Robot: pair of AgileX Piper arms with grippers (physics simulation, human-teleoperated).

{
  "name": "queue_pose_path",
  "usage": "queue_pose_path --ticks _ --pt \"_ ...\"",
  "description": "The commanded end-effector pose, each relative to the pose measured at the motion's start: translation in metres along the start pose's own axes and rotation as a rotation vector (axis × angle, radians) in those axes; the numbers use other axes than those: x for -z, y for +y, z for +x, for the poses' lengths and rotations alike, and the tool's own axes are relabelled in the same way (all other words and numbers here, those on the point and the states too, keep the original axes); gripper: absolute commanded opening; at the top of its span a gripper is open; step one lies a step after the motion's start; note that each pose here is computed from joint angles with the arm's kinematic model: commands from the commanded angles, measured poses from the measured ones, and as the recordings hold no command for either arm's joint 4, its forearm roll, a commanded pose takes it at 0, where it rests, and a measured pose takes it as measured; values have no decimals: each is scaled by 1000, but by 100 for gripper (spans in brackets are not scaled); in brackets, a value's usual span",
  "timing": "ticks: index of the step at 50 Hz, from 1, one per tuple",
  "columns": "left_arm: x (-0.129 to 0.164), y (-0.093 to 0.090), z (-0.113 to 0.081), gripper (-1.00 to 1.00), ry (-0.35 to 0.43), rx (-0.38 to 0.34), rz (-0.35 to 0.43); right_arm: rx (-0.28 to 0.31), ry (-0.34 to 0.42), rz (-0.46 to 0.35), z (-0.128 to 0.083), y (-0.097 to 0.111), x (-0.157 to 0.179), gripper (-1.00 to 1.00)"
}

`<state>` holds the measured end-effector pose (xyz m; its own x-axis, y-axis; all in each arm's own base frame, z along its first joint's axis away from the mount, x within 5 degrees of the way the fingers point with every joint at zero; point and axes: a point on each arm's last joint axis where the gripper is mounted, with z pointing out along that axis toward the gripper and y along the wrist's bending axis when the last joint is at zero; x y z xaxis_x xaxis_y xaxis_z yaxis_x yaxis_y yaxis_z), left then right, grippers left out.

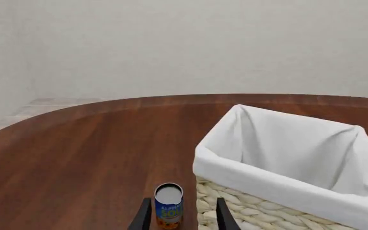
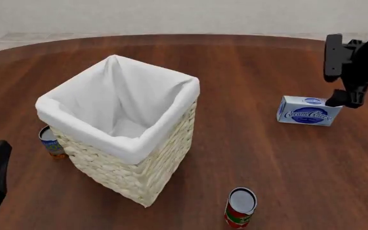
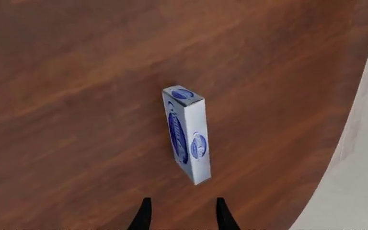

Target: Pick up the cream cheese box, and put it in the basket.

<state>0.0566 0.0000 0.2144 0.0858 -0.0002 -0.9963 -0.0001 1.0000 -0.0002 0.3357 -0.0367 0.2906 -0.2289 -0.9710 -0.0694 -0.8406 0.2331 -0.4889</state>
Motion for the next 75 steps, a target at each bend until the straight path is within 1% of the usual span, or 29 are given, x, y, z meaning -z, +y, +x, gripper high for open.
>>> queue_pose_path --ticks 1,2,3,5,7,9,12,14,16,19,25,26,33,37,45,49,52,54,55,60,64,70,75 --pt "0 0 0 100 0 0 0 71 19 28 14 -9 -22 100" --pt "0 0 0 100 0 0 0 84 24 14 17 -5 -25 100" --pt "0 0 0 100 0 0 0 84 24 14 17 -5 -25 100" --pt "0 0 0 100 0 0 0 79 19 9 13 -8 -28 100" --pt "0 0 0 100 0 0 0 98 25 12 17 -10 -34 100" --pt "0 0 0 100 0 0 0 95 24 27 17 -18 -38 100" --pt "0 0 0 100 0 0 0 92 22 27 15 -21 -41 100" --pt "0 0 0 100 0 0 0 100 12 31 7 -24 -45 100" --pt "0 0 0 100 0 0 0 94 7 31 4 -28 -48 100" --pt "0 0 0 100 0 0 0 89 1 10 -3 -29 -52 100" --pt "0 0 0 100 0 0 0 87 -4 8 -8 -35 -58 100" --pt "0 0 0 100 0 0 0 86 -8 6 -11 -35 -60 100" --pt "0 0 0 100 0 0 0 87 -24 -22 -27 -31 -67 100" --pt "0 0 0 100 0 0 0 91 -19 -35 -24 -28 -71 100" --pt "0 0 0 100 0 0 0 73 -18 -58 -24 -19 -78 100" --pt "0 0 0 100 0 0 0 57 -20 -76 -28 -15 -80 100" --pt "0 0 0 100 0 0 0 54 -13 -88 -24 -12 -83 100" --pt "0 0 0 100 0 0 0 61 4 -86 -7 -11 -89 100" --pt "0 0 0 100 0 0 0 53 7 -85 -4 -12 -90 100" --pt "0 0 0 100 0 0 0 41 9 -87 -3 -12 -91 100" --pt "0 0 0 100 0 0 0 44 26 -83 14 -11 -95 100" --pt "0 0 0 100 0 0 0 35 33 -45 22 -20 -96 100" --pt "0 0 0 100 0 0 0 40 40 -44 28 -19 -98 100"
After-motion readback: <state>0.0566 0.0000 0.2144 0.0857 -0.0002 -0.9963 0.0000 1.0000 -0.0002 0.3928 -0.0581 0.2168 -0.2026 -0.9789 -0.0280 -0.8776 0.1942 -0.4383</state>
